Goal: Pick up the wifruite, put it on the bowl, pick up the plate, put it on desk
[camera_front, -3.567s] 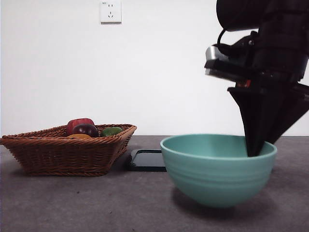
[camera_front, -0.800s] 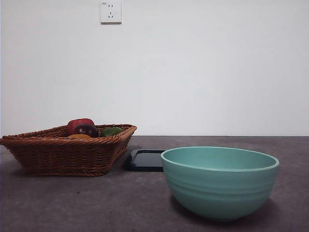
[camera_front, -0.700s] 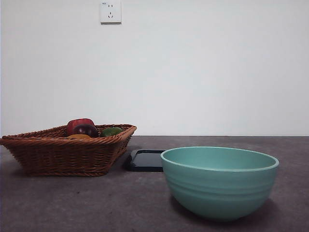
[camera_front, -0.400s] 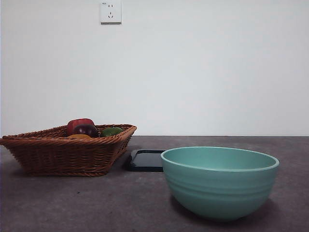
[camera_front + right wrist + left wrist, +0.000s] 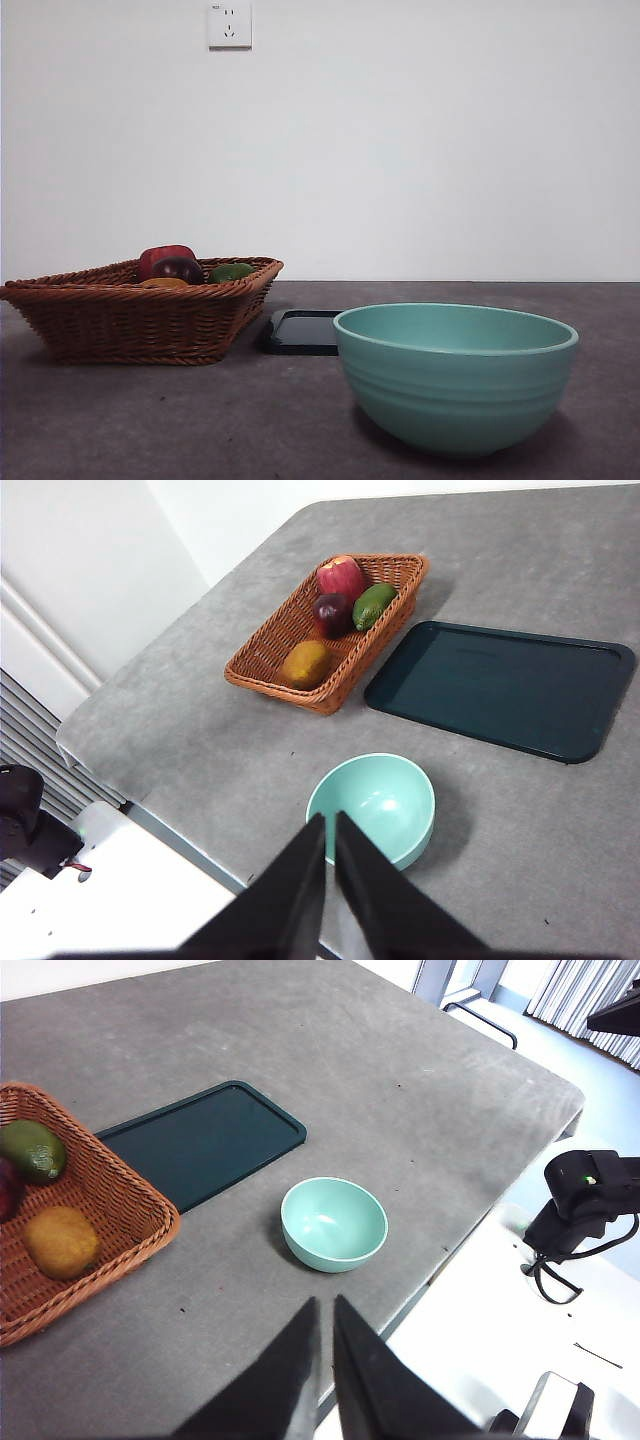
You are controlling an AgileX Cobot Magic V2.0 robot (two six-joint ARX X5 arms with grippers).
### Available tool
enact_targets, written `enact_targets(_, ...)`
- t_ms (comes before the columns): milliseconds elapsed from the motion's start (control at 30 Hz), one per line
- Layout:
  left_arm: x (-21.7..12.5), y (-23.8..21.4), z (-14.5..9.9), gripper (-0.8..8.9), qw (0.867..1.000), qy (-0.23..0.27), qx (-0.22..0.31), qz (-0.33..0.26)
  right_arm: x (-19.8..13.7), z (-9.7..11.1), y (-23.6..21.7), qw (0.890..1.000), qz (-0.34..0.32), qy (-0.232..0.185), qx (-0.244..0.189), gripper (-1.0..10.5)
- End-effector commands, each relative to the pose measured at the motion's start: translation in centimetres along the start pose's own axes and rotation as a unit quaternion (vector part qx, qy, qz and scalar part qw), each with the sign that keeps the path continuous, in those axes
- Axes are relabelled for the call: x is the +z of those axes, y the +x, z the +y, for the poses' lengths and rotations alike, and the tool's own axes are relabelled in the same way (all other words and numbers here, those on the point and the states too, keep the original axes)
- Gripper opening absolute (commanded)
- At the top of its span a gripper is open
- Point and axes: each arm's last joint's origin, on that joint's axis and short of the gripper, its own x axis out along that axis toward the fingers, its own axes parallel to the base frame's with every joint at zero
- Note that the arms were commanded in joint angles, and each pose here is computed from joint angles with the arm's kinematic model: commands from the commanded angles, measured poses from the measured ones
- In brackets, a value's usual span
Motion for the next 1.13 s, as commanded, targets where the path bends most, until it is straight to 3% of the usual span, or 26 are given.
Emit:
enact_targets(33,0.2,-0.2,-0.1,0.19,1.000,0.005,-0.004,-0.008,0.3,0.2,-0.4,1.000,-0.010,-0.006,0.007,0.0)
enact_targets(233,0.0,0.4,0.1,0.19,1.000,-0.004,0.008,-0.001,0.3,0.2,-0.4,1.000,-0.010,-0.006,0.007,0.0)
enact_targets(433,-1.9,4.0,2.3,0.19,0.993,-0.064,0.095,0.022,0.3,0.2,-0.4,1.000,-0.010,-0.006,0.007,0.0)
enact_targets(567,-3.6,6.5,4.5,0.19,0.987,-0.033,0.158,-0.010,0.3,0.2,-0.4,1.000,-0.010,-0.006,0.007,0.0)
enact_targets(767,-7.5,9.8,7.9,0.19,0.964,-0.017,0.244,-0.103,0.3,0.2,-0.4,1.000,-0.010,-0.006,0.007,0.0)
enact_targets(967,-13.3,13.0,11.2,0.19,0.921,-0.062,0.346,-0.166,0.3,0.2,-0.4,1.000,-0.010,-0.006,0.007,0.0)
enact_targets(1133,-15.8,13.8,11.9,0.19,0.911,-0.076,0.369,-0.169,0.3,0.2,-0.4,1.000,-0.010,-0.006,0.007,0.0)
